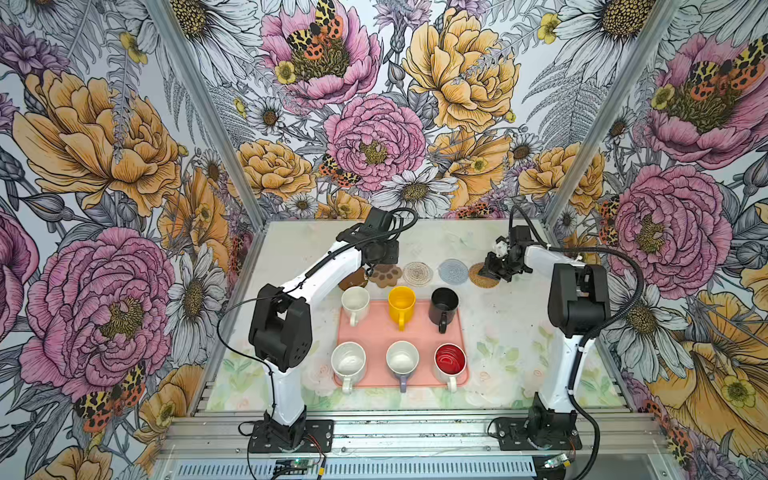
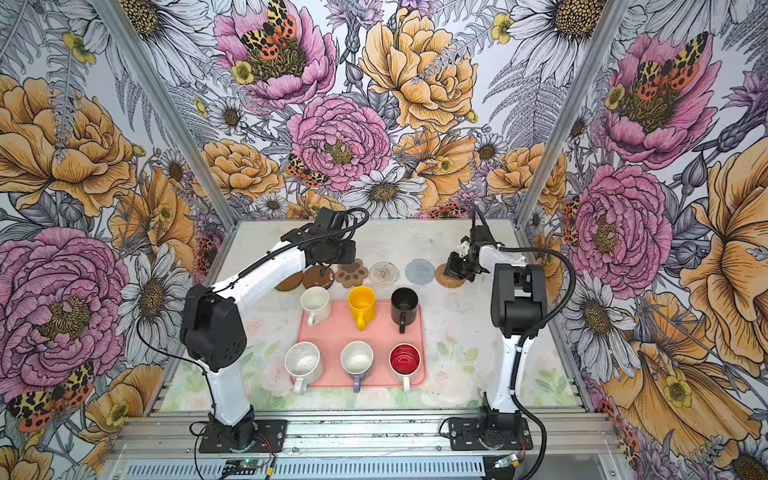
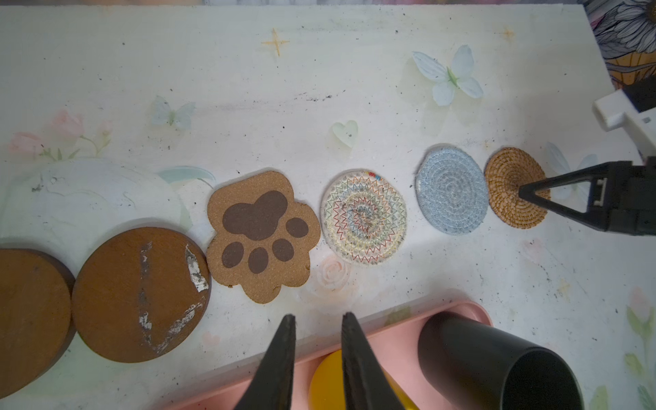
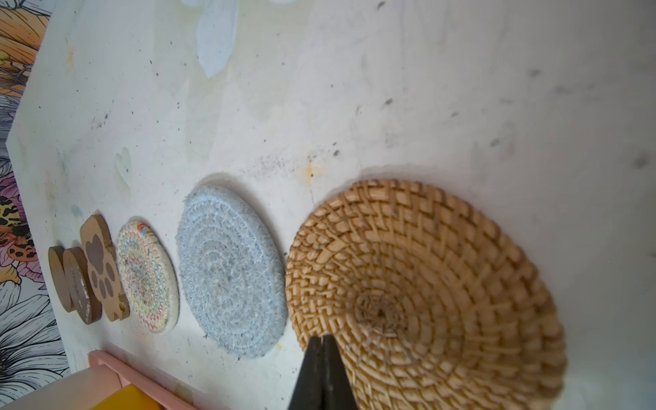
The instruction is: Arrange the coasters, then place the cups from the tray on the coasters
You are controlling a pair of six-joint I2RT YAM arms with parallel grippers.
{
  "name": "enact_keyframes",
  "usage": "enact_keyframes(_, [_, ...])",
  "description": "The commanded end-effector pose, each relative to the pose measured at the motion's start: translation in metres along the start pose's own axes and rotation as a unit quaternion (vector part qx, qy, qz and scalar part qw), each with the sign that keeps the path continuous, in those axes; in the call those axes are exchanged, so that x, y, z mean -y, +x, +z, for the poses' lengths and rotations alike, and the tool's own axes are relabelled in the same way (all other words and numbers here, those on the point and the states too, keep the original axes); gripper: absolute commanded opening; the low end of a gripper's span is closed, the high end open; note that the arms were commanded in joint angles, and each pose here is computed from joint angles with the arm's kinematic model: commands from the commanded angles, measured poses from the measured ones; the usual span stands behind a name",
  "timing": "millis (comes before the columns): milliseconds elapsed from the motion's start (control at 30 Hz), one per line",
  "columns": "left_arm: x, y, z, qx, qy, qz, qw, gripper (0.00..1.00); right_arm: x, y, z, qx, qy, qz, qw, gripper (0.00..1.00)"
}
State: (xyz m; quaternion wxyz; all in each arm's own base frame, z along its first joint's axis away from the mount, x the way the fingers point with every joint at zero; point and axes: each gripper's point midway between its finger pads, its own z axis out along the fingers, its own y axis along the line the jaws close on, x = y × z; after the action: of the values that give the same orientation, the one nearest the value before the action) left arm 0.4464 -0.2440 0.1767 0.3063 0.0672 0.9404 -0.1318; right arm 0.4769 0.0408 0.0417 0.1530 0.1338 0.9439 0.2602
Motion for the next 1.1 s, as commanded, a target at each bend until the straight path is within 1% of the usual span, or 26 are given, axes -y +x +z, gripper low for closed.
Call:
enact_keyframes(0, [-0.003,-0.012,-0.018,0.032,-0.001,-0.016,0.999,0.26,0.013,-0.001,0.002,0.001,0.007,0.004,1.0,0.0])
enact_keyframes(67, [-0.004,-0.008,-0.015,0.029,-0.002,-0.017,0.999,0.26,0.016,0.0,0.005,-0.004,0.008,0.007,1.0,0.0])
enact_keyframes(100, [-0.002,-0.013,-0.027,0.042,0.003,-0.018,0.999,0.26,0.018,0.001,0.007,-0.006,0.009,0.01,1.0,0.0])
enact_keyframes(133, [-0.002,-0.014,-0.03,0.045,0.004,-0.02,0.999,0.26,0.018,0.001,0.008,-0.007,0.009,0.01,1.0,0.0])
enact_keyframes(433, [-0.001,-0.012,-0.041,0.054,0.008,-0.022,0.998,0.26,0.024,0.007,0.025,-0.025,0.008,0.024,0.999,0.0])
enact_keyframes(1067, [0.002,-0.01,-0.042,0.054,0.012,-0.019,0.998,0.26,0.019,0.01,0.028,-0.027,0.016,0.016,0.999,0.0])
